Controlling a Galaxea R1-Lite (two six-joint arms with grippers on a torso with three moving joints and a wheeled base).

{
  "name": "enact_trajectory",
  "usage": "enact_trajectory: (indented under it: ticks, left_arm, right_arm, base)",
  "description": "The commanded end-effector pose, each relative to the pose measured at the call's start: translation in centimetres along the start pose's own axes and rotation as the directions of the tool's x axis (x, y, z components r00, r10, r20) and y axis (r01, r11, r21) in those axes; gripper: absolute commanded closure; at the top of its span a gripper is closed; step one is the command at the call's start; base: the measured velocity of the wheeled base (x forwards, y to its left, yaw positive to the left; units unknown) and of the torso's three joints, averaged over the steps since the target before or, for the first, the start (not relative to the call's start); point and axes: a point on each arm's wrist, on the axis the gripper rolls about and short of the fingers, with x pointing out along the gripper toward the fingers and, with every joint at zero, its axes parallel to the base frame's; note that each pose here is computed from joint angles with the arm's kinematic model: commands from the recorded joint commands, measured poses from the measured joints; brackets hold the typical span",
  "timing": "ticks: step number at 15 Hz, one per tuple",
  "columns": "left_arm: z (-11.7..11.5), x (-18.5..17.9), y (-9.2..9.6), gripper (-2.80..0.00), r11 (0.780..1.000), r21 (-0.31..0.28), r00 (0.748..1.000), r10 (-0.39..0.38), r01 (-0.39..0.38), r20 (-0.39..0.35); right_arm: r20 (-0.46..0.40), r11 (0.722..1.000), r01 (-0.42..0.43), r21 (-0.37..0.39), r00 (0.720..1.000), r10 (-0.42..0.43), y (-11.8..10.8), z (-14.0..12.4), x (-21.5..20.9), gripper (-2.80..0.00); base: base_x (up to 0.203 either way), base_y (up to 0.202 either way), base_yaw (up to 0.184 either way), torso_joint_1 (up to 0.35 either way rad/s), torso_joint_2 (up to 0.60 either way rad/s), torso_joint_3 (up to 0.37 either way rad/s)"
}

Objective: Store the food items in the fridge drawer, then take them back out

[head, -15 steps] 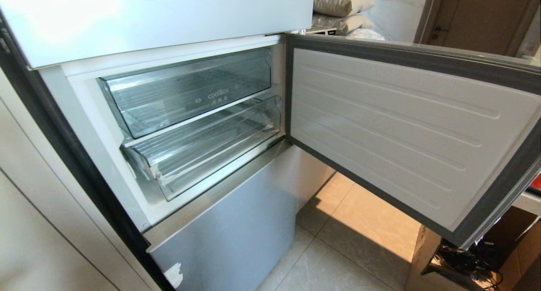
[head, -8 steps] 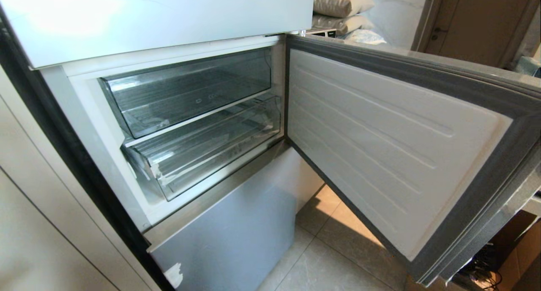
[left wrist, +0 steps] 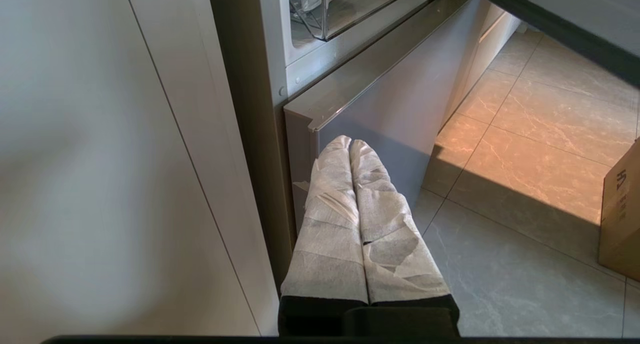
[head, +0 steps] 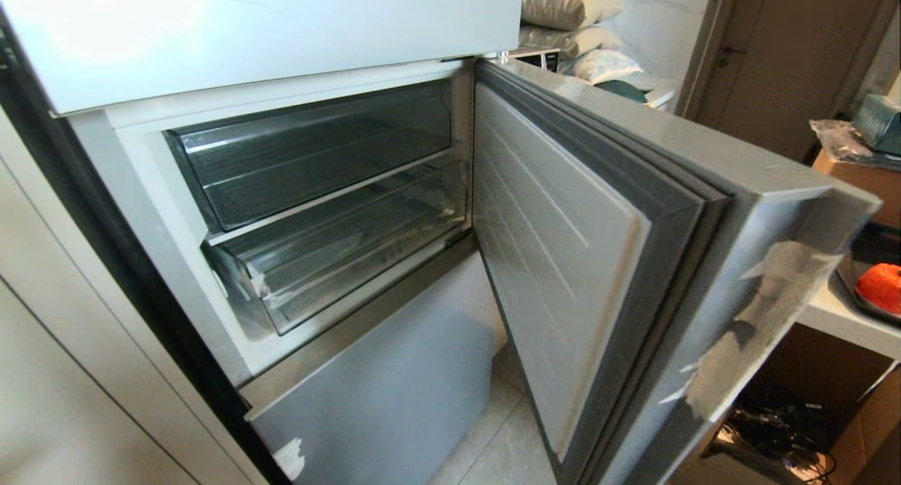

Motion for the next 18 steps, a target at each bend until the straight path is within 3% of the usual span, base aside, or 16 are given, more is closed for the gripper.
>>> enact_trajectory:
  ticks: [1, 3, 5, 7, 12, 16, 18]
  left_arm:
    - [0.0, 0.0, 0.0, 0.00, 1.000, -0.001, 1.000, 0.000, 0.000, 0.001]
    - [0.0, 0.0, 0.0, 0.00, 1.000, -0.001, 1.000, 0.000, 0.000, 0.001]
    - [0.0, 0.0, 0.0, 0.00, 1.000, 0.000, 1.000, 0.000, 0.000, 0.001]
    - [0.0, 0.0, 0.0, 0.00, 1.000, 0.000, 1.000, 0.000, 0.000, -0.001]
    - [0.0, 0.0, 0.0, 0.00, 1.000, 0.000, 1.000, 0.000, 0.000, 0.001]
    - [0.0, 0.0, 0.0, 0.00, 1.000, 0.000, 1.000, 0.000, 0.000, 0.001]
    - [0.0, 0.0, 0.0, 0.00, 1.000, -0.001, 1.000, 0.000, 0.000, 0.001]
  right_arm:
    - [-0.137, 0.997, 0.053, -0.050, 0.989, -0.059, 0.1, -2.7, 4.6, 0.00]
    - [-0.239, 0.998, -0.038, -0.058, 0.971, 0.023, 0.5, -4.5, 7.8, 0.00]
    - [-0.357, 0.972, -0.234, -0.032, 0.911, 0.207, 1.2, -5.7, 9.8, 0.00]
    - [-0.399, 0.942, -0.335, -0.023, 0.867, 0.298, 2.2, -6.1, 12.1, 0.00]
    - [-0.454, 0.900, -0.435, -0.003, 0.803, 0.387, 6.1, -10.0, 17.8, 0.00]
    - [-0.483, 0.861, -0.509, 0.024, 0.748, 0.456, 9.8, -13.2, 19.5, 0.00]
    - [-0.481, 0.845, -0.534, 0.028, 0.734, 0.480, 11.1, -14.0, 20.0, 0.00]
  base:
    - [0.000, 0.000, 0.000, 0.000, 0.00, 0.000]
    - [0.000, 0.000, 0.000, 0.000, 0.00, 0.000]
    - [0.000, 0.000, 0.000, 0.000, 0.00, 0.000]
    - [0.000, 0.000, 0.000, 0.000, 0.00, 0.000]
    - [0.000, 0.000, 0.000, 0.000, 0.00, 0.000]
    - [0.000, 0.000, 0.000, 0.000, 0.00, 0.000]
    - [0.000, 0.000, 0.000, 0.000, 0.00, 0.000]
